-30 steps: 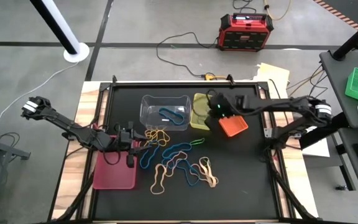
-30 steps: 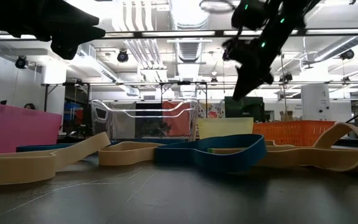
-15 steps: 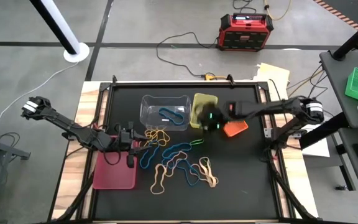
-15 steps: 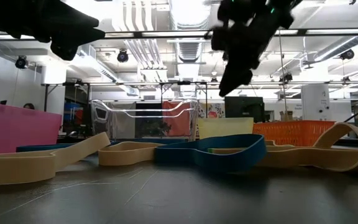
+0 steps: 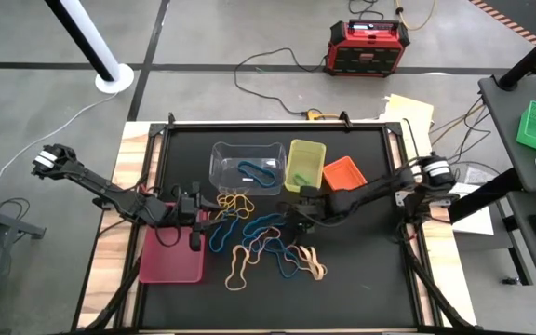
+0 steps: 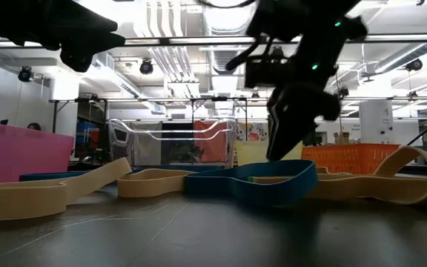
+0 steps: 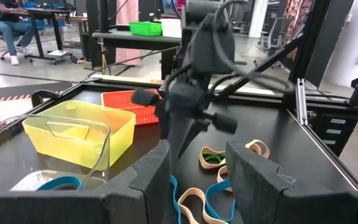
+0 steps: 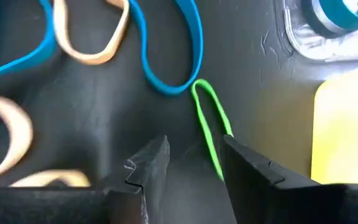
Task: Sort rubber bands into baskets
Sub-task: Put the green rubber band into the yellow bin
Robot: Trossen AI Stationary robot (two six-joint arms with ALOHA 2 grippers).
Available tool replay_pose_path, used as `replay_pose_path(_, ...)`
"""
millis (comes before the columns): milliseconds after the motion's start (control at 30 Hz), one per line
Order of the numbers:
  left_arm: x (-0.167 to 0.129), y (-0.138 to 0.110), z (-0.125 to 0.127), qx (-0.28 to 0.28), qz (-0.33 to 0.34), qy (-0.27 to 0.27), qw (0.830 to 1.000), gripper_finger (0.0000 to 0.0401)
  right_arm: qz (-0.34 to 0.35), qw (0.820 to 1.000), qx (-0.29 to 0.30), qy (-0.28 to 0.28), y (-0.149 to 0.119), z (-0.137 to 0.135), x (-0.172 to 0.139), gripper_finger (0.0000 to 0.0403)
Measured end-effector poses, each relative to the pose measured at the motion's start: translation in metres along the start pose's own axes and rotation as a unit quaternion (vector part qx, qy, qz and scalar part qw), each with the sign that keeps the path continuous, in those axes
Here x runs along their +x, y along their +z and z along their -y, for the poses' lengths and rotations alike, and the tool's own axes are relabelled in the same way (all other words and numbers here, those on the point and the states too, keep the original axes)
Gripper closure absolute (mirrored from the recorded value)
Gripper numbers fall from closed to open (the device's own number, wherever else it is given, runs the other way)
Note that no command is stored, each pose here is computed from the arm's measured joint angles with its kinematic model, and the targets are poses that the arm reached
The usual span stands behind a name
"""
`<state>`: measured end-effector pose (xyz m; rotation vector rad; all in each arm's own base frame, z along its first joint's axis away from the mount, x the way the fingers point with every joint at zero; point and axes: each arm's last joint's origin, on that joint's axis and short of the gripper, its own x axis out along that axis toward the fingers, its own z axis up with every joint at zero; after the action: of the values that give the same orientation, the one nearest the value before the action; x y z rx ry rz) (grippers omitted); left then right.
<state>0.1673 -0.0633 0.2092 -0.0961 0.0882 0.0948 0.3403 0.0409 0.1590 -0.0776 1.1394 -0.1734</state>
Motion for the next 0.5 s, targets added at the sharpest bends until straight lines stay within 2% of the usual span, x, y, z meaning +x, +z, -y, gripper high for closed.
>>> replay_pose_path(133,0.000,0.000,0.000,0.000,0.000,0.000,1.000,0.0262,-0.018,1.000,0.004,-0.007,0.009,0.008,0.016,0.0265)
replay_pose_path(300,0.000,0.000,0.000,0.000,0.000,-0.001,1.000,0.0262,-0.045,0.999,-0.007,0.020,0.015,0.015,0.028,0.0289)
replay_pose_path(400,0.000,0.000,0.000,0.000,0.000,-0.001,1.000,0.0262,-0.057,0.998,-0.006,0.026,0.014,0.016,0.034,0.0317)
replay_pose_path(500,0.000,0.000,0.000,0.001,0.000,-0.001,1.000,0.0262,-0.065,0.997,-0.009,0.035,0.012,0.017,0.036,0.0362)
